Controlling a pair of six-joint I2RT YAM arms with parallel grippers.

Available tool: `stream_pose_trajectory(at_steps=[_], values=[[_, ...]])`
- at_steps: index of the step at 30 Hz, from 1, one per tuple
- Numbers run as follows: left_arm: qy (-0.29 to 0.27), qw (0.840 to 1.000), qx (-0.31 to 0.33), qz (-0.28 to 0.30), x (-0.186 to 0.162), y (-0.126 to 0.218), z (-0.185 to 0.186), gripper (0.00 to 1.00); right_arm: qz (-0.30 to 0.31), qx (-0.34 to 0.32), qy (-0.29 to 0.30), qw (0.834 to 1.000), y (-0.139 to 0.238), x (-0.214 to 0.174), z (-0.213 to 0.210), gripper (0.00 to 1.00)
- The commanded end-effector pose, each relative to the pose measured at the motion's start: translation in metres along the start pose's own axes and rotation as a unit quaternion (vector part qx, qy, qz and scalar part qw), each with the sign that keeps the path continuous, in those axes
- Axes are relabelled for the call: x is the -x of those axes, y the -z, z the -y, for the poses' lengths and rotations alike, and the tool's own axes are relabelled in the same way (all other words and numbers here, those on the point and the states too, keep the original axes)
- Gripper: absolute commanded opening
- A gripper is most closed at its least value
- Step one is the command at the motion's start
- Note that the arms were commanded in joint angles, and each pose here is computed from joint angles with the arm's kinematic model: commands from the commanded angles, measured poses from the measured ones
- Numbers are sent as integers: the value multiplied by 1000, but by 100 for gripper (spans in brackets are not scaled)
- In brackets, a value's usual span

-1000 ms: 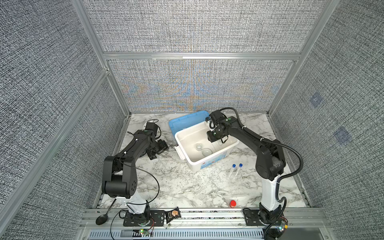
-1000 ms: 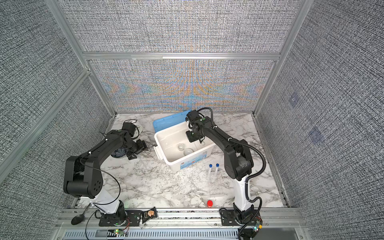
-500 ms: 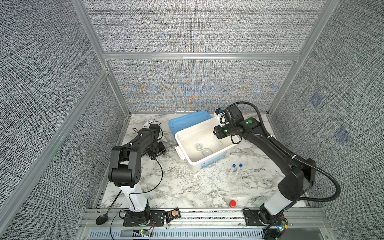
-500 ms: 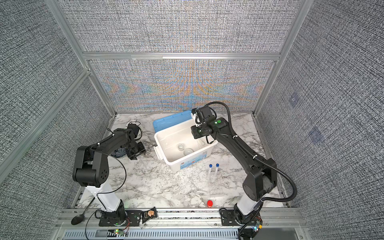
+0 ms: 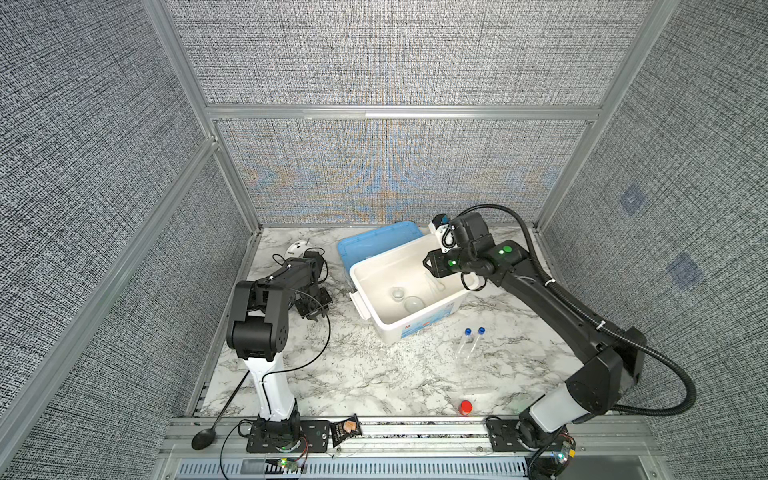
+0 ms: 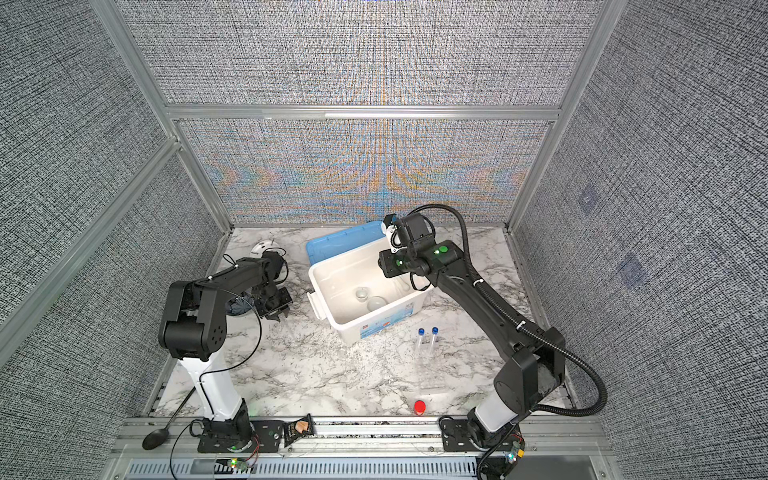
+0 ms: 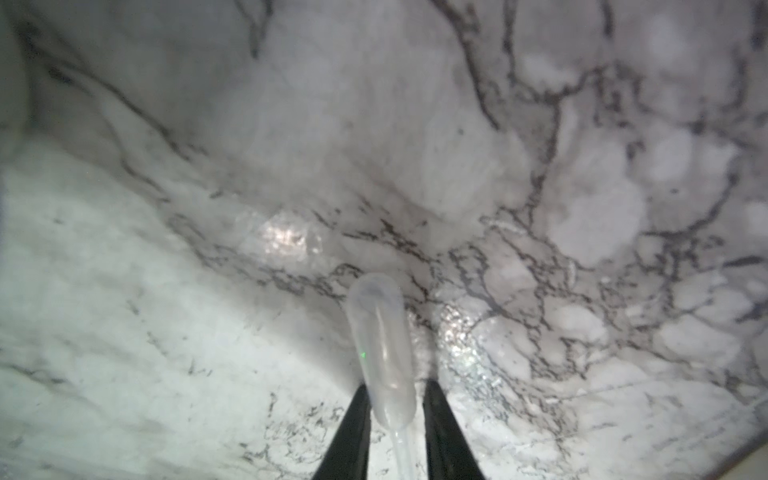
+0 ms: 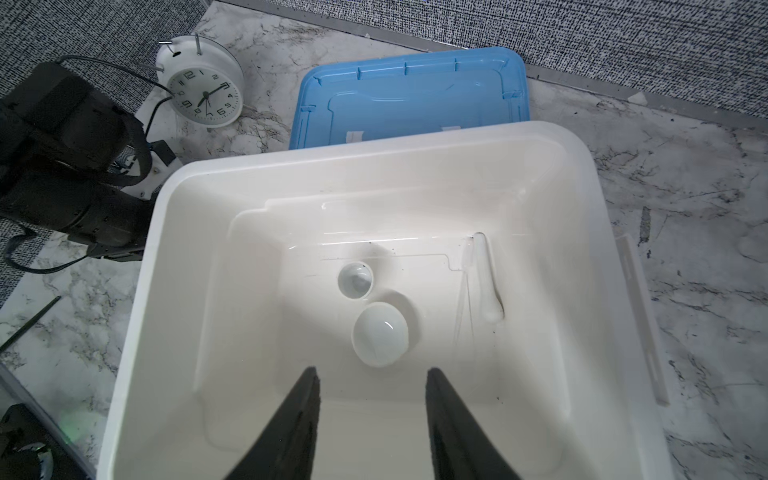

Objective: Organize the chemistry lab equipment

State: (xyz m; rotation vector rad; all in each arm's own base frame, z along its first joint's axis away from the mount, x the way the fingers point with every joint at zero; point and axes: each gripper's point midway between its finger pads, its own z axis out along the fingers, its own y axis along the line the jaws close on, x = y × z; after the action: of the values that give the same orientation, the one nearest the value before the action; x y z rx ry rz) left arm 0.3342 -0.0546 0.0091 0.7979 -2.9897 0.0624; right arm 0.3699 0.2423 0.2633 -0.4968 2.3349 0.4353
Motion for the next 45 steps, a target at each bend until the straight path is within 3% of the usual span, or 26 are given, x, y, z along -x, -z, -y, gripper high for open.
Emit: stream_pose_trajectory(at_steps=[1, 3, 9, 11, 13, 15, 17, 19, 23, 27, 31, 34, 37, 43, 45], values=[[7, 1000, 13, -14, -9, -1, -9, 18, 16, 20, -12, 1000, 7, 8, -10, 45], [11, 1000, 0, -2, -12, 8, -9, 13, 18, 34, -13, 999, 6, 8, -17, 45], [9, 1000, -16, 11, -17, 45, -8, 10, 6, 81, -27, 996, -2, 5, -38, 45], [-4, 998, -56, 12, -24, 62, 2, 12, 3, 104, -26, 994, -4, 3, -54, 45], [-23, 994, -111, 7, -32, 85, 17, 13, 16, 84, -4, 996, -5, 0, -72, 45], [-33, 990, -139, 11, -41, 113, 22, 13, 19, 136, 12, 991, -7, -8, -116, 48], [-40, 986, -161, 35, -45, 141, 22, 13, -5, 219, -11, 976, -11, -17, -153, 51], [-52, 977, -198, 64, -48, 166, 27, 13, -33, 265, -33, 963, -19, -25, -178, 52], [-92, 943, -304, 102, -56, 211, 53, 12, -39, 270, -31, 962, -30, -37, -208, 59], [-105, 921, -360, 110, -64, 235, 65, 7, -68, 326, -43, 942, -30, -40, -238, 60], [-114, 904, -397, 110, -68, 248, 75, 7, -86, 342, -61, 934, -34, -41, -248, 59], [-110, 894, -422, 105, -72, 257, 80, 7, -98, 338, -68, 934, -42, -44, -249, 55], [-106, 881, -449, 103, -75, 266, 85, 7, -100, 353, -80, 927, -42, -41, -253, 39], [-101, 880, -452, 103, -76, 264, 84, 11, -81, 356, -93, 926, -35, -33, -245, 18], [-103, 878, -456, 104, -74, 262, 86, 15, -85, 349, -105, 927, -40, -34, -236, 17]])
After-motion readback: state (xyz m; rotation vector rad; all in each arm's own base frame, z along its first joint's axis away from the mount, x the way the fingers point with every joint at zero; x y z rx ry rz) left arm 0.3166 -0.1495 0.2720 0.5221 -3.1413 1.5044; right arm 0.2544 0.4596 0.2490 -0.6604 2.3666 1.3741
